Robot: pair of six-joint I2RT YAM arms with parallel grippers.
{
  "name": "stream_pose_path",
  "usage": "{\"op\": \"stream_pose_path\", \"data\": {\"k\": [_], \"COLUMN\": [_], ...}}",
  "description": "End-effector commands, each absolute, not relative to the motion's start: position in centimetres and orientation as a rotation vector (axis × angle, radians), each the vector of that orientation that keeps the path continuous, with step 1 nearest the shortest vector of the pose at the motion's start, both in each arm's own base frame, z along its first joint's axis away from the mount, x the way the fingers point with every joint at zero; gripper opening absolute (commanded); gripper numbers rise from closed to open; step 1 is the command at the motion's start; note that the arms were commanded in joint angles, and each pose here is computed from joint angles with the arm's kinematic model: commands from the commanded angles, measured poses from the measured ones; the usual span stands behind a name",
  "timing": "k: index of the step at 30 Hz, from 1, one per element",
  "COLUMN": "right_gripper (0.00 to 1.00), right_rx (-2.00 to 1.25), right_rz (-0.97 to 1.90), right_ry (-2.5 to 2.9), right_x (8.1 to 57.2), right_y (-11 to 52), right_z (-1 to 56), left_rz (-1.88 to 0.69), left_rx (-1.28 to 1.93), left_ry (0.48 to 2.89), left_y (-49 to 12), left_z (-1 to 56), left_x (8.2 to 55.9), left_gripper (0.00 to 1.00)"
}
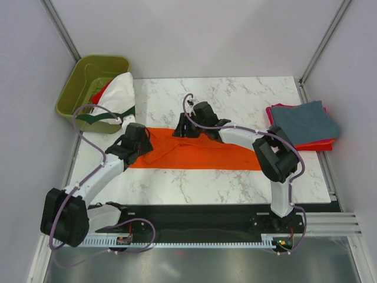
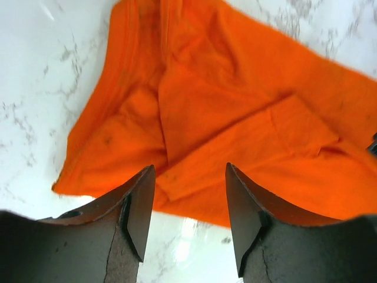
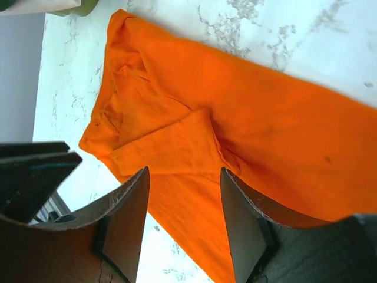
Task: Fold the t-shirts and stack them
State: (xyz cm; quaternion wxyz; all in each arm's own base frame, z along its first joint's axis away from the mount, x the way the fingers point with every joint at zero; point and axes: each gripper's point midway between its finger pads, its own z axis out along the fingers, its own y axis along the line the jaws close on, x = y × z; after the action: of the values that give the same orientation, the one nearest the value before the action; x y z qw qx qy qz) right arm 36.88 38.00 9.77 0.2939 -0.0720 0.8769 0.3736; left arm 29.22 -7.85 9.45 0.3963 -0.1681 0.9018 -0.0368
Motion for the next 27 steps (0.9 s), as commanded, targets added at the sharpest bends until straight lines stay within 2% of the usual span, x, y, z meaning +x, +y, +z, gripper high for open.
{"op": "stream_pose_path", "data": {"k": [1,7,16,17,20,25,27], "right_gripper": [0.59,0.59,0.53,0.51,0.34,0.24,0.14], "right_rx": [-0.248,-0.304,-0.376,-0.388,-0.420,-0.447,-0.461], "right_rz": [1.088,1.131,1.212,1.224,1.262,1.285,1.310], "right_ry": [2.291,2.325,2.370,2.373,2.357,2.329,2.331], "right_x": [38.4,39.3,38.3,37.9,37.3,36.6,36.1], "right_y": [40.4,42.4,43.3,43.3,43.2,42.6,42.3], "right_z": [10.6,8.1,5.7,5.7,6.2,7.4,7.5], "left_rz": [-0.064,-0.023,0.003,0.012,0.060,0.104,0.115], "left_rx": [-0.537,-0.566,-0.657,-0.660,-0.704,-0.789,-0.798], "left_ry": [2.208,2.213,2.366,2.378,2.430,2.474,2.488], "left_y": [-7.1,-7.8,-8.1,-8.0,-7.4,-6.0,-5.7], "left_z": [11.7,12.0,6.6,6.1,4.3,2.3,2.0], "left_x": [32.9,36.9,40.0,40.1,40.0,40.1,40.1], "left_gripper": [0.58,0.55,0.50,0.50,0.49,0.49,0.49]}}
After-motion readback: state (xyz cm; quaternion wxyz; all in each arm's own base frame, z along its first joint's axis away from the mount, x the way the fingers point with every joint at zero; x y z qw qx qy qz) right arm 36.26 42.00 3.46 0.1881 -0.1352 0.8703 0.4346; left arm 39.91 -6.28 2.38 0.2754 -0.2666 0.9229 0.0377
